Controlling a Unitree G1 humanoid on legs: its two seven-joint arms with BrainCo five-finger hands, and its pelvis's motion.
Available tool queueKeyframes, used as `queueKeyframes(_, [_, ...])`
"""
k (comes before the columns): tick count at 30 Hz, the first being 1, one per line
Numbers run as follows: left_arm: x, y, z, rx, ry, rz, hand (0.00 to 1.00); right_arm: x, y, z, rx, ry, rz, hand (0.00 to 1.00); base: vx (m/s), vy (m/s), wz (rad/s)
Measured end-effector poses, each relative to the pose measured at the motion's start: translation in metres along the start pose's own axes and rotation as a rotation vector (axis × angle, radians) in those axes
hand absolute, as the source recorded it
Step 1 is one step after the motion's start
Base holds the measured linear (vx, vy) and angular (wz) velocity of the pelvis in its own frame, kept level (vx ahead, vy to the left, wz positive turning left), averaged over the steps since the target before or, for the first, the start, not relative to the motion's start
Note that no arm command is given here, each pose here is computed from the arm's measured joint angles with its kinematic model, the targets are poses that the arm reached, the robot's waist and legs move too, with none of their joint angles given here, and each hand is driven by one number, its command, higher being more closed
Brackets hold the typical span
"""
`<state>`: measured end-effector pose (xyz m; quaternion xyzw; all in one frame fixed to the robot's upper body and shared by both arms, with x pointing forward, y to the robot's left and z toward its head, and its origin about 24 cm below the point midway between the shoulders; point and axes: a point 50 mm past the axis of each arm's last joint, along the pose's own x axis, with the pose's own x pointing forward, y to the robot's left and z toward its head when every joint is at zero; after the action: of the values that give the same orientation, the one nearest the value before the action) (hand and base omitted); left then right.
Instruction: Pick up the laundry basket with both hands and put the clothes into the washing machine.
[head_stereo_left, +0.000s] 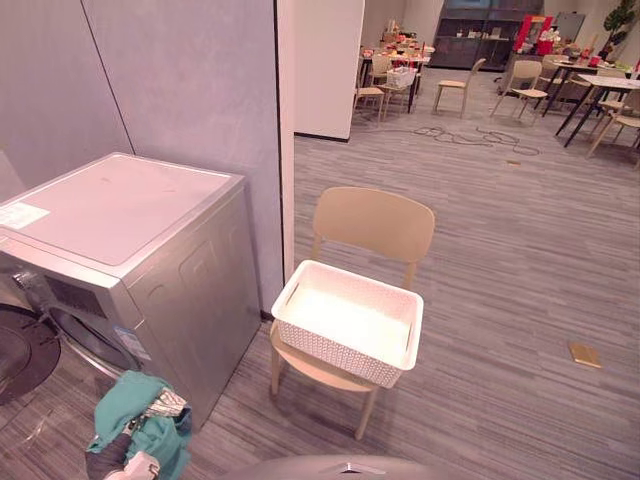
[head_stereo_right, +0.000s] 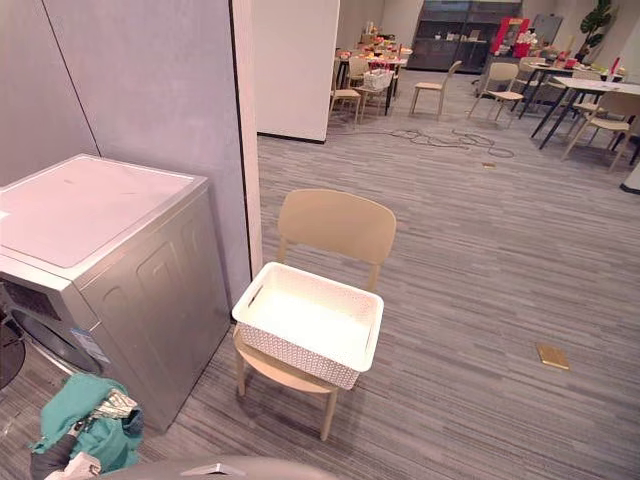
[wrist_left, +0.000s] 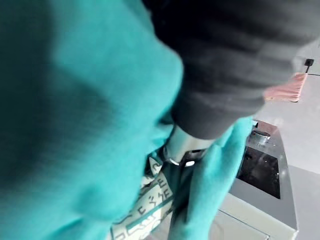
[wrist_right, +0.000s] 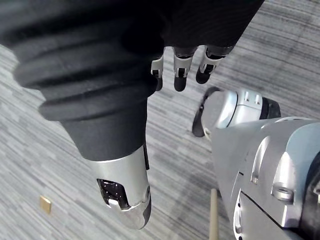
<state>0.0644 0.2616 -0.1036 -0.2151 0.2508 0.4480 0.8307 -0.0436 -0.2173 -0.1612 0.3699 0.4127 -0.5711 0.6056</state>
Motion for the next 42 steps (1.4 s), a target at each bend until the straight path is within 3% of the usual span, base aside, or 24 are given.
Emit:
queueKeyframes(3, [0.000,-0.011,-0.001,0.011,0.004,-0.044,1.00,0.001,0.027,-0.004,-0.095,0.013,0.080,0.00,-0.02,-0.073,0.59])
queueKeyframes(6, [-0.001,-0.029,0.001,0.030,-0.008,-0.120,1.00,-0.003,0.076,-0.001,-0.179,-0.036,0.237,0.00,-0.05,-0.107,0.79])
queueKeyframes(13, [-0.011,-0.072,0.014,0.055,-0.073,-0.306,1.00,-0.018,0.135,0.023,-0.153,-0.188,0.433,0.00,-0.02,-0.090,0.94])
queueKeyframes(21, [-0.018,-0.102,0.035,0.023,-0.169,-0.414,1.00,-0.015,0.129,0.025,-0.115,-0.181,0.395,0.00,0.06,0.083,0.46])
queueKeyframes(28, [-0.024,-0.134,0.026,0.052,-0.137,-0.534,1.00,0.000,0.104,0.029,-0.104,-0.131,0.237,0.00,0.16,0.307,0.28])
queueKeyframes(32, [-0.025,-0.146,0.022,0.070,-0.124,-0.577,1.00,-0.003,0.123,0.031,-0.087,-0.138,0.276,0.00,0.30,0.547,0.39])
queueKeyframes(37, [-0.032,-0.166,0.025,0.114,-0.149,-0.656,1.00,-0.021,0.153,0.011,-0.133,-0.118,0.454,0.00,0.26,0.292,1.30])
queueKeyframes(42, [-0.038,-0.184,0.003,0.206,-0.091,-0.720,1.00,-0.021,0.140,0.017,-0.074,-0.144,0.466,0.00,0.23,0.049,1.22])
